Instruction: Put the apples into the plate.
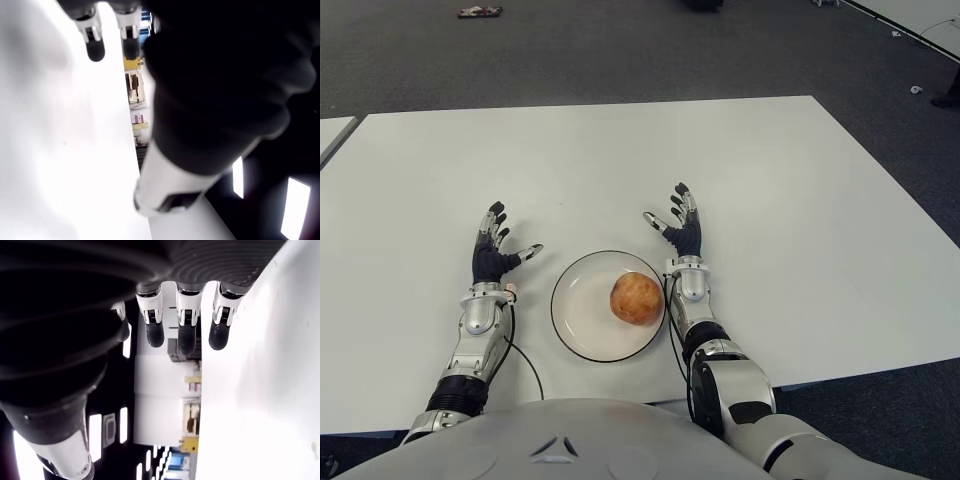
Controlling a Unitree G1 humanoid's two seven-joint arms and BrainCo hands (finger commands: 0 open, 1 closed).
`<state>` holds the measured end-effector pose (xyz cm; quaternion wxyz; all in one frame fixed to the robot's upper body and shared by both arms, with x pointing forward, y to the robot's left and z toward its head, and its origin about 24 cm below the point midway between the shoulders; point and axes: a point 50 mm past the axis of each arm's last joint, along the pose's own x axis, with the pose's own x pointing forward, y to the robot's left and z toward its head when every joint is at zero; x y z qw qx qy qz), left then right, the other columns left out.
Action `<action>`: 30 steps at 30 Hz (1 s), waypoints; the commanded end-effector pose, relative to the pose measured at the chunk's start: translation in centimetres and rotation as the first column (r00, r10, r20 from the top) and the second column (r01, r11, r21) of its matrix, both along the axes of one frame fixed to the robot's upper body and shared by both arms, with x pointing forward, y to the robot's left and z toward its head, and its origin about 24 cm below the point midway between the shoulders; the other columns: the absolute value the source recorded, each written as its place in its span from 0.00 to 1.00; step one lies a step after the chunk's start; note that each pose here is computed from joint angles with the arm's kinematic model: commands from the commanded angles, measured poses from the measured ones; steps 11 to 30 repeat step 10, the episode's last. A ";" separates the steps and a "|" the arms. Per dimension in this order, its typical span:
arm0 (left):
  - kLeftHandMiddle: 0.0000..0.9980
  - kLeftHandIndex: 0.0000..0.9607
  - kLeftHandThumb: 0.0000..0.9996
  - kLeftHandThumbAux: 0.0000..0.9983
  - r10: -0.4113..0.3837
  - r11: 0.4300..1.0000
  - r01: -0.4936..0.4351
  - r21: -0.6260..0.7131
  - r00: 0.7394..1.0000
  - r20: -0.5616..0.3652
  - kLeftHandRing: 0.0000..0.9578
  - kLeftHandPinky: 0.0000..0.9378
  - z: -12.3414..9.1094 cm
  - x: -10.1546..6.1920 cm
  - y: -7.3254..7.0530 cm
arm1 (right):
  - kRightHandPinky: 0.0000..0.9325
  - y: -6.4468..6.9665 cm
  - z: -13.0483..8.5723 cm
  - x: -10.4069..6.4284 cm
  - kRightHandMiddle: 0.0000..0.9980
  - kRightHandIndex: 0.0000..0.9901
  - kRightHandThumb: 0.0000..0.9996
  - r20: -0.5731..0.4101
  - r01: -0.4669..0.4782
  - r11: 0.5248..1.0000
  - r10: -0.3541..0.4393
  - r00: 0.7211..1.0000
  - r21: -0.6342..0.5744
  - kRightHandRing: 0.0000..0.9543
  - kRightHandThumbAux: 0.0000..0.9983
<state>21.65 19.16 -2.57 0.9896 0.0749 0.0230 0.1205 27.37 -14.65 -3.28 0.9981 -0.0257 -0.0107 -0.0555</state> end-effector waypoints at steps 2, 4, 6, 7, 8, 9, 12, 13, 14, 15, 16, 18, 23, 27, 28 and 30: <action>0.02 0.00 0.00 0.51 -0.023 1.000 0.023 0.016 1.000 -0.002 0.02 0.06 0.0 -0.2 0.1 | 0.16 -1.5 -2.5 -2.6 0.12 0.05 0.16 -0.109 0.031 0.999 -0.033 0.994 -0.016 0.14 0.78; 0.03 0.00 0.00 0.51 -0.023 1.000 0.023 0.016 1.000 -0.001 0.02 0.06 0.0 -0.2 0.1 | 0.16 -1.5 -2.5 -2.6 0.13 0.06 0.16 -0.109 0.031 0.999 -0.033 0.994 -0.016 0.14 0.78; 0.03 0.00 0.00 0.51 -0.024 1.000 0.024 0.016 1.000 0.002 0.03 0.06 0.0 -0.2 0.1 | 0.16 -1.7 -2.5 -2.7 0.13 0.06 0.17 -0.106 0.029 0.999 -0.032 0.994 -0.026 0.14 0.78; 0.03 0.00 0.00 0.51 -0.025 1.000 0.025 0.016 1.000 0.003 0.03 0.06 0.0 -0.2 0.1 | 0.16 -1.7 -2.5 -2.8 0.13 0.06 0.17 -0.104 0.028 0.999 -0.031 0.994 -0.030 0.14 0.78; 0.03 0.00 0.00 0.51 -0.025 1.000 0.025 0.016 1.000 0.004 0.03 0.05 0.0 -0.2 0.1 | 0.16 -1.8 -2.5 -2.8 0.13 0.06 0.17 -0.103 0.028 0.999 -0.031 0.994 -0.032 0.14 0.78; 0.03 0.00 0.00 0.51 -0.025 1.000 0.025 0.017 1.000 0.004 0.03 0.05 0.0 -0.2 0.1 | 0.17 -1.8 -2.5 -2.8 0.13 0.06 0.17 -0.103 0.028 0.999 -0.031 0.994 -0.032 0.15 0.78; 0.03 0.00 0.00 0.51 -0.026 1.000 0.026 0.016 1.000 0.005 0.03 0.05 0.0 -0.2 0.1 | 0.17 -1.8 -2.5 -2.9 0.13 0.06 0.17 -0.102 0.026 0.999 -0.030 0.994 -0.033 0.15 0.78; 0.03 0.00 0.00 0.51 -0.026 1.000 0.026 0.016 1.000 0.005 0.03 0.05 0.0 -0.2 0.1 | 0.17 -1.8 -2.5 -2.9 0.13 0.06 0.17 -0.102 0.026 0.999 -0.030 0.994 -0.033 0.15 0.78; 0.03 0.00 0.00 0.51 -0.026 1.000 0.026 0.016 1.000 0.005 0.03 0.05 0.0 -0.2 0.1 | 0.17 -1.8 -2.5 -2.9 0.13 0.06 0.17 -0.102 0.026 0.999 -0.030 0.994 -0.033 0.15 0.78; 0.03 0.00 0.00 0.51 -0.026 1.000 0.026 0.016 1.000 0.005 0.03 0.05 0.0 -0.2 0.1 | 0.17 -1.8 -2.5 -2.9 0.13 0.06 0.17 -0.102 0.026 0.999 -0.030 0.994 -0.033 0.15 0.78; 0.03 0.00 0.00 0.51 -0.026 1.000 0.026 0.016 1.000 0.005 0.03 0.05 0.0 -0.2 0.1 | 0.17 -1.8 -2.5 -2.9 0.13 0.06 0.17 -0.102 0.026 0.999 -0.030 0.994 -0.033 0.15 0.78; 0.03 0.00 0.00 0.51 -0.026 1.000 0.026 0.016 1.000 0.005 0.03 0.05 0.0 -0.2 0.1 | 0.17 -1.8 -2.5 -2.9 0.13 0.06 0.17 -0.102 0.026 0.999 -0.030 0.994 -0.033 0.15 0.78; 0.03 0.00 0.00 0.51 -0.026 1.000 0.026 0.016 1.000 0.005 0.03 0.05 0.0 -0.2 0.1 | 0.17 -1.8 -2.5 -2.9 0.13 0.06 0.17 -0.102 0.026 0.999 -0.030 0.994 -0.033 0.15 0.78; 0.03 0.00 0.00 0.51 -0.026 1.000 0.026 0.016 1.000 0.005 0.03 0.05 0.0 -0.2 0.1 | 0.17 -1.8 -2.5 -2.9 0.13 0.06 0.17 -0.102 0.026 0.999 -0.030 0.994 -0.033 0.15 0.78; 0.03 0.00 0.00 0.51 -0.026 1.000 0.026 0.016 1.000 0.005 0.03 0.05 0.0 -0.2 0.1 | 0.17 -1.8 -2.5 -2.9 0.13 0.06 0.17 -0.102 0.026 0.999 -0.030 0.994 -0.033 0.15 0.78; 0.03 0.00 0.00 0.51 -0.026 1.000 0.026 0.016 1.000 0.005 0.03 0.05 0.0 -0.2 0.1 | 0.17 -1.8 -2.5 -2.9 0.13 0.06 0.17 -0.102 0.026 0.999 -0.030 0.994 -0.033 0.15 0.78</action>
